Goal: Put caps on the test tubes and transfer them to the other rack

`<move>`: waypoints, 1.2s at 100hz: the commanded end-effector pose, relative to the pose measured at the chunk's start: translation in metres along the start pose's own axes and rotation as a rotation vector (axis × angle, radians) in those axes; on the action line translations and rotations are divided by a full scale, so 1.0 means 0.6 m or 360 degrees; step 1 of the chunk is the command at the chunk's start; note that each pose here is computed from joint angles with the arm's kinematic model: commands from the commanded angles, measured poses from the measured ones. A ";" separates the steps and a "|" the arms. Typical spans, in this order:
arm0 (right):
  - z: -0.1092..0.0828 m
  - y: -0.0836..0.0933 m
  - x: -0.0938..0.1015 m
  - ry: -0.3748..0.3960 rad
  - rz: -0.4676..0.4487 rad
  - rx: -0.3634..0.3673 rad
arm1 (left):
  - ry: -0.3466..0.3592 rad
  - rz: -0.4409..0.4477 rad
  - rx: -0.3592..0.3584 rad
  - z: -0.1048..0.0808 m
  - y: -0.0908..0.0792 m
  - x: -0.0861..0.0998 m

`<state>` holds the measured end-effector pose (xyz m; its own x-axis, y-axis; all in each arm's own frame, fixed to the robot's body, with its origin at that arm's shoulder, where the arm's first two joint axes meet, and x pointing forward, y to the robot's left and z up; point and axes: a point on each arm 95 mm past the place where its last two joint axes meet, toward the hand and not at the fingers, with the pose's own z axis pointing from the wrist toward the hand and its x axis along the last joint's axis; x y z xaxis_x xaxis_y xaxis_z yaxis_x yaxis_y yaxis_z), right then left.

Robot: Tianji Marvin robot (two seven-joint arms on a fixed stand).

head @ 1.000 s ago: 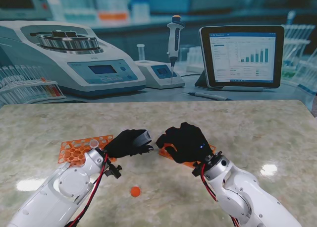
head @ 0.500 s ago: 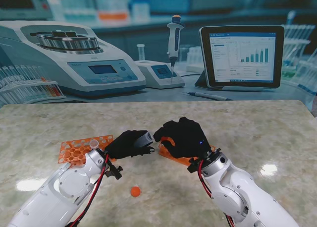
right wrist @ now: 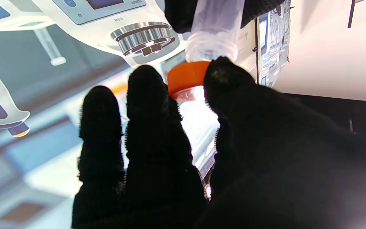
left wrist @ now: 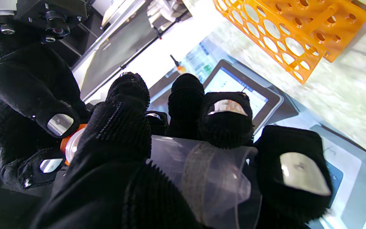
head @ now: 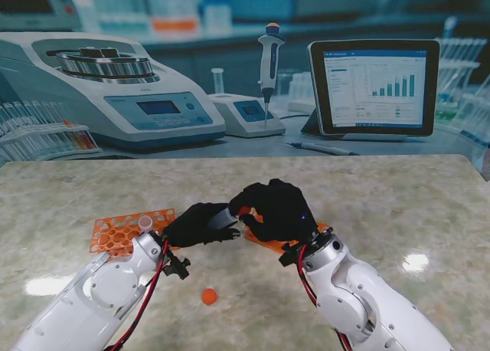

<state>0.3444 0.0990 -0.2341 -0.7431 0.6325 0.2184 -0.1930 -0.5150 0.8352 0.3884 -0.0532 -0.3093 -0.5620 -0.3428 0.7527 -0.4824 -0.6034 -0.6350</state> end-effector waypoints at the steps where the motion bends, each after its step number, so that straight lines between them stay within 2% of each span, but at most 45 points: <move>1: 0.002 -0.004 0.007 -0.0001 0.0009 -0.0006 | 0.0011 0.0003 -0.0010 -0.001 0.002 0.005; 68: -0.001 -0.010 0.011 -0.0012 0.0029 0.0031 | 0.0022 0.0015 0.0002 -0.004 0.001 0.012; 120: -0.011 -0.006 0.017 -0.0013 0.0051 0.0014 | 0.0024 0.0019 0.0008 -0.004 0.002 0.013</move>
<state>0.3369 0.1019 -0.2364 -0.7427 0.6259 0.2379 -0.1729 -0.5226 0.8349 0.3826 -0.0531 -0.3070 -0.5713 -0.3445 0.7449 -0.4738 -0.6027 -0.6421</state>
